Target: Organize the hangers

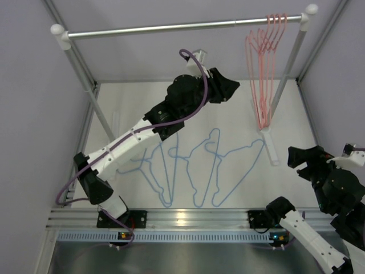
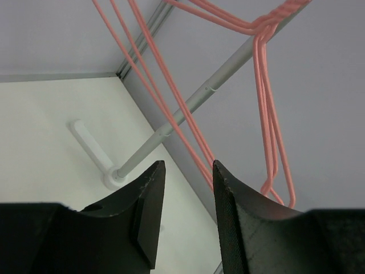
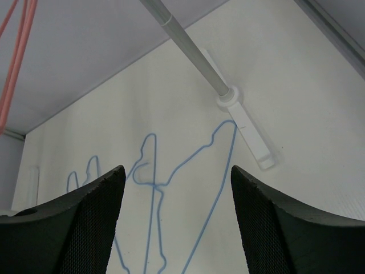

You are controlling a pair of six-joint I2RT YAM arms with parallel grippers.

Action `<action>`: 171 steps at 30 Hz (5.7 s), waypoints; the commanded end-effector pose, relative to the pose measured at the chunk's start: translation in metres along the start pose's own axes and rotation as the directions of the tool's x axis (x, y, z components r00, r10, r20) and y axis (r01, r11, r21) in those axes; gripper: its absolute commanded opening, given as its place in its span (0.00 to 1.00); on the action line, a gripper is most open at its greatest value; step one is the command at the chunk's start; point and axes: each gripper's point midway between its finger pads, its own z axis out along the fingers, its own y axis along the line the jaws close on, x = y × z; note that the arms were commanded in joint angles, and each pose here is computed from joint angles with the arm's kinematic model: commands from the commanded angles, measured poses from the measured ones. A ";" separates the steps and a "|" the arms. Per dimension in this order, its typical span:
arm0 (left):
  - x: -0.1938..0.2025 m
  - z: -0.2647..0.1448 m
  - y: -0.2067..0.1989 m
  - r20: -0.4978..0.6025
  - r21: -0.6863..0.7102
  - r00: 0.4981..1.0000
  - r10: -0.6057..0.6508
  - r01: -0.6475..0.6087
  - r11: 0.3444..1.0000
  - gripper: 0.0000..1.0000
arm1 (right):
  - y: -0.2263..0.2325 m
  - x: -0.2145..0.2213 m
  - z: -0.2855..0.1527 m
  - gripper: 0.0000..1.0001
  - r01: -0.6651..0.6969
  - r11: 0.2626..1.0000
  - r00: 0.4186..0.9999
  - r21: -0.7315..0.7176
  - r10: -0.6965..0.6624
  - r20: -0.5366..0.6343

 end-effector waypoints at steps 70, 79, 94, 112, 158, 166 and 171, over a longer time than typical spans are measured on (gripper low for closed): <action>0.340 -0.071 0.211 -0.626 -0.348 0.765 0.154 -0.450 0.822 0.42 | 0.036 0.133 0.075 0.69 -0.013 0.998 0.954 -0.054 -0.004 -0.301; 0.351 -0.078 0.230 -0.667 -0.354 0.725 0.171 -0.511 0.783 0.39 | 0.034 0.135 0.074 0.69 -0.013 0.998 0.953 -0.057 -0.005 -0.304; 0.366 -0.101 0.254 -0.726 -0.341 0.665 0.175 -0.570 0.748 0.00 | 0.032 0.134 0.072 0.69 -0.016 0.998 0.954 -0.053 -0.001 -0.301; 0.277 -0.128 0.199 -0.583 -0.336 0.784 0.216 -0.474 0.814 0.00 | 0.044 0.167 0.081 0.66 -0.038 0.995 0.918 -0.088 0.000 -0.397; 0.272 -0.152 0.177 -0.557 -0.269 0.803 0.210 -0.414 0.869 0.00 | 0.124 0.262 0.153 0.67 -0.507 0.860 0.749 -0.050 0.411 -0.520; 0.280 -0.151 0.171 -0.567 -0.254 0.796 0.212 -0.414 0.874 0.00 | 0.135 0.277 0.169 0.66 -0.556 0.831 0.711 -0.026 0.459 -0.533; 0.281 -0.154 0.172 -0.567 -0.256 0.794 0.218 -0.422 0.870 0.00 | 0.142 0.282 0.173 0.39 -0.581 0.813 0.686 -0.023 0.475 -0.551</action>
